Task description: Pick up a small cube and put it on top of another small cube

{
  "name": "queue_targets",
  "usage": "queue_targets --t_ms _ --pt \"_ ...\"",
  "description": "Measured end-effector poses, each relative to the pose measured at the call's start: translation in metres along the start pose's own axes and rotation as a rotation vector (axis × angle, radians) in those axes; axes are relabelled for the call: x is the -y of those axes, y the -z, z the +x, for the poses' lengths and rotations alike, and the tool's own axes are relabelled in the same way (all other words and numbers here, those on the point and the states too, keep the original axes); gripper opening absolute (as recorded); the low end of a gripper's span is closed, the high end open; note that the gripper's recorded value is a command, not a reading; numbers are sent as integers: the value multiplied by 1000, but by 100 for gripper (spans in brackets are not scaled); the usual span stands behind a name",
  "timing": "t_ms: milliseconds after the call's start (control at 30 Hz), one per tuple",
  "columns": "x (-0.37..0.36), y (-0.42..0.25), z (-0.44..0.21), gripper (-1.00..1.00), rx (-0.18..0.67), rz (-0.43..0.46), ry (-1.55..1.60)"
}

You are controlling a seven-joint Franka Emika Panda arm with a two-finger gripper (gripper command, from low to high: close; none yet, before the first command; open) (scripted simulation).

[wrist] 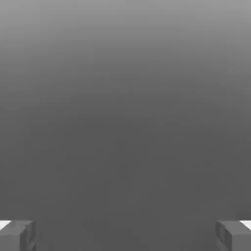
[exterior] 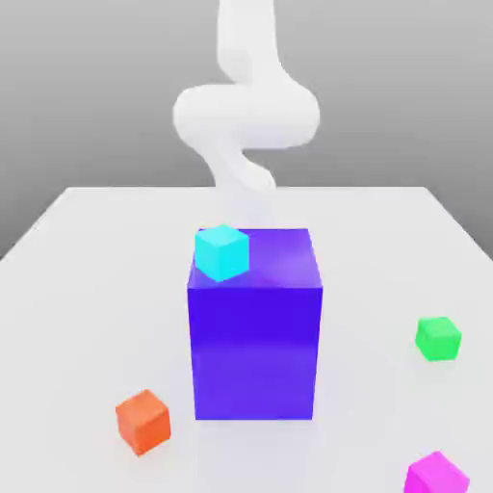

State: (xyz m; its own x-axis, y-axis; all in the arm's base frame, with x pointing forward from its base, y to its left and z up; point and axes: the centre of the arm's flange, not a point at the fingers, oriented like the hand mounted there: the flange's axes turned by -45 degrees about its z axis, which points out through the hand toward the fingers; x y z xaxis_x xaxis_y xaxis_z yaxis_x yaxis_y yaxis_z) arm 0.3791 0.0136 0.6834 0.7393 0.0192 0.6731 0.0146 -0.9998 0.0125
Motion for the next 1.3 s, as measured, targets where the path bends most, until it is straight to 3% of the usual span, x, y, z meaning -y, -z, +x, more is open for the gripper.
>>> queue_targets --t_ms 500,967,1133,1167,1300 --pt "100 -251 -46 0 361 52 225" --pt "201 -430 -212 0 685 171 431" --pt "212 -483 -270 0 720 188 450" --pt "212 -490 -277 -100 720 188 451" --pt "212 -490 -277 -100 720 188 451"
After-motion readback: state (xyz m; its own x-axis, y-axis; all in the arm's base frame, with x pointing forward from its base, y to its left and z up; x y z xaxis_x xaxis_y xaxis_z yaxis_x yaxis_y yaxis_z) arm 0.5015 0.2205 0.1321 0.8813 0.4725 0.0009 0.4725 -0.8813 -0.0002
